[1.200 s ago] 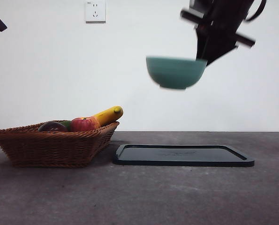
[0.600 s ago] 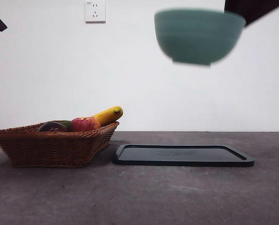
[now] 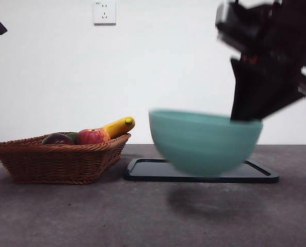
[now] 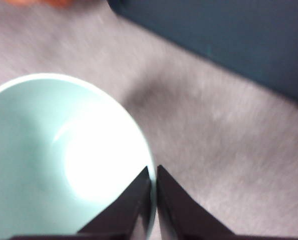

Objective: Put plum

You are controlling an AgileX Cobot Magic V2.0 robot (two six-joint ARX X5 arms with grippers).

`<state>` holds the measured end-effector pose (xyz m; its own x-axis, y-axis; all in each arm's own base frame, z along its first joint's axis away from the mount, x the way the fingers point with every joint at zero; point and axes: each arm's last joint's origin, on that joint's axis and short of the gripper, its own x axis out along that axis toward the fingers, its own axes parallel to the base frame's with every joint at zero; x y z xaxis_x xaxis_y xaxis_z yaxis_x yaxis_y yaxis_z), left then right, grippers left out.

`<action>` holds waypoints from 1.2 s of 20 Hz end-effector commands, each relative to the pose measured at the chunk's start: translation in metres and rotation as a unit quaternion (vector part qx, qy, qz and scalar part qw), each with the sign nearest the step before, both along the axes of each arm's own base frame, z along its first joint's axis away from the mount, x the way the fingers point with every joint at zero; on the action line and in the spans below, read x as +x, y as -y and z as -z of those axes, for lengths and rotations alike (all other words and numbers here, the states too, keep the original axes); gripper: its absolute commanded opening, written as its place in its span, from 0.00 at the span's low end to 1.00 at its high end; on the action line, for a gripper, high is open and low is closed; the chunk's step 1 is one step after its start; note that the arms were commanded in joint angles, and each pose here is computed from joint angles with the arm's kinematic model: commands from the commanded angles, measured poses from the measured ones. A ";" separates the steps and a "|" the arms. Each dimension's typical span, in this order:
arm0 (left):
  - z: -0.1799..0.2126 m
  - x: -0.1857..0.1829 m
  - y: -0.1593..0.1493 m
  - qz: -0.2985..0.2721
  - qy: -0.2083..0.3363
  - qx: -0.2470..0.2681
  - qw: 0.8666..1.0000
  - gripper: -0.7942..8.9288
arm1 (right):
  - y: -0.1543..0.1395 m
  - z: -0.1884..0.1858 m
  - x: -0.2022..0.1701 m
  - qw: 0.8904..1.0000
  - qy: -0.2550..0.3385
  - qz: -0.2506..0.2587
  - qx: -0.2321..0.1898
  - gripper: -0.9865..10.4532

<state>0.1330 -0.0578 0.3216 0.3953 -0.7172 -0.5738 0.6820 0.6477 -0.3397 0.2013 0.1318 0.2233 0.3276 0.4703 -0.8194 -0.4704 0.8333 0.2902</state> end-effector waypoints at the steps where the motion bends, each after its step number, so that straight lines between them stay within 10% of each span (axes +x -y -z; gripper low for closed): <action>1: -0.004 0.001 0.001 0.007 0.010 -0.001 1.000 0.56 | -0.006 0.011 0.002 1.000 -0.005 0.003 -0.003 0.10; 19: -0.004 0.000 0.001 0.008 0.006 0.000 1.000 0.56 | -0.019 0.034 0.006 0.999 -0.019 -0.002 -0.047 0.11; 24: -0.004 0.000 0.001 0.008 0.006 0.000 1.000 0.56 | -0.019 0.031 0.005 0.999 -0.021 0.009 -0.040 0.32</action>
<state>0.1325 -0.0576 0.3211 0.3909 -0.7159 -0.5785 0.6794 0.6485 -0.3434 0.2061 0.1474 0.1914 0.2978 0.3941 -0.8695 -0.4498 0.8613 0.2363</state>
